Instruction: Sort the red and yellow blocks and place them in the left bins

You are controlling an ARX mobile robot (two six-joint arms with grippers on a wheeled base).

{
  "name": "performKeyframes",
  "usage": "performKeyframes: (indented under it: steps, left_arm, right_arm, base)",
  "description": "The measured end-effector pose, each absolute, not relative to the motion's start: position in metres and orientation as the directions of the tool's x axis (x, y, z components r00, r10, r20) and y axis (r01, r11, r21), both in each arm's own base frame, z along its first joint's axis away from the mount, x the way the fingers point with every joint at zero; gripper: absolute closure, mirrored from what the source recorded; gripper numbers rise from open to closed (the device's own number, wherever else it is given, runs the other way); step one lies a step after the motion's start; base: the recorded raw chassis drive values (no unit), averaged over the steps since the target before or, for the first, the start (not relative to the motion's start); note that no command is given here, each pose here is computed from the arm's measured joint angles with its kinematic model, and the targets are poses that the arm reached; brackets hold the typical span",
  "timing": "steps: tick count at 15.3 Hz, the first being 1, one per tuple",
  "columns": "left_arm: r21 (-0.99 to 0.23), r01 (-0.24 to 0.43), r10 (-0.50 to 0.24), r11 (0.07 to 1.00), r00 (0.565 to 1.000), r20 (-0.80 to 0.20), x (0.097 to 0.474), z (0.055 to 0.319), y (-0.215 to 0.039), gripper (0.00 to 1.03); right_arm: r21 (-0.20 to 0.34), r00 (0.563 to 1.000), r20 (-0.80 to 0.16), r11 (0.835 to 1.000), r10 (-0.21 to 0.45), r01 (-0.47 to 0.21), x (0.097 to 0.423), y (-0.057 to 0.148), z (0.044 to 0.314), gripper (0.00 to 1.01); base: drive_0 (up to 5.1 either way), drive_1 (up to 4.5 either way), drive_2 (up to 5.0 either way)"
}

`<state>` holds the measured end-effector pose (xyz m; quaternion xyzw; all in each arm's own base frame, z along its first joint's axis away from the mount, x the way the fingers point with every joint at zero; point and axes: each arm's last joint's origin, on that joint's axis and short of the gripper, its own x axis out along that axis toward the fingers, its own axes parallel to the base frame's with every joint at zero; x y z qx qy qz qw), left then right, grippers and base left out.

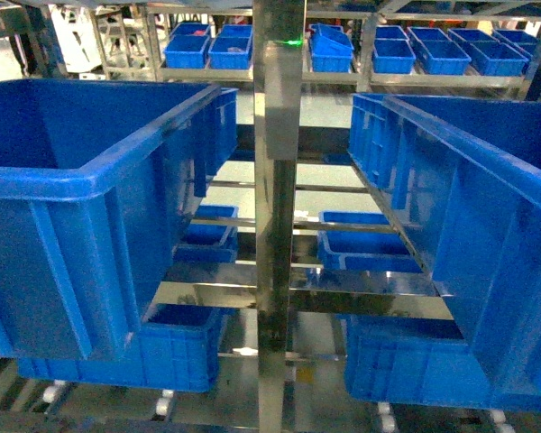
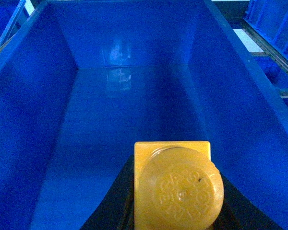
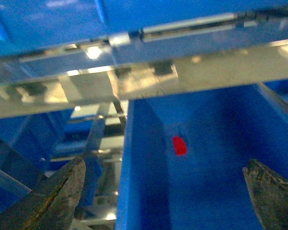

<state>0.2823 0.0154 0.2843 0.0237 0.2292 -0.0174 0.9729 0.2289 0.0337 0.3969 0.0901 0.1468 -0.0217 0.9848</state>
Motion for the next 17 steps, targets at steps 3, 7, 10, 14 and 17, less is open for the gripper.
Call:
performKeyframes:
  steps: [3, 7, 10, 14, 17]
  left_arm:
    - [0.037, 0.050, -0.028, 0.998, 0.895, -0.446, 0.282, 0.284, 0.015, 0.76]
    - [0.038, 0.048, -0.026, 0.998, 0.895, -0.446, 0.282, 0.284, 0.015, 0.76]
    - [0.038, 0.041, -0.020, 0.998, 0.895, -0.447, 0.282, 0.284, 0.016, 0.76]
    - [0.038, 0.046, -0.024, 0.998, 0.895, -0.446, 0.282, 0.284, 0.015, 0.76]
    - [0.038, 0.045, -0.023, 0.998, 0.895, -0.446, 0.282, 0.284, 0.015, 0.76]
  right_arm:
    - [0.122, 0.977, -0.215, 0.992, 0.000, 0.027, 0.245, 0.035, 0.369, 0.12]
    - [0.030, 0.998, 0.056, 0.999, -0.011, 0.009, 0.193, 0.016, 0.306, 0.61]
    - [0.005, 1.000, 0.002, 1.000, 0.015, -0.015, 0.172, 0.006, 0.248, 0.99]
    - [0.005, 1.000, -0.020, 1.000, 0.000, 0.000, 0.152, 0.000, 0.212, 0.99]
    - [0.005, 1.000, 0.002, 1.000, 0.000, 0.000, 0.140, 0.000, 0.201, 0.99]
  base:
    - [0.0, 0.00, 0.0]
    - [0.0, 0.00, 0.0]
    - [0.0, 0.00, 0.0]
    - [0.0, 0.00, 0.0]
    - [0.0, 0.00, 0.0]
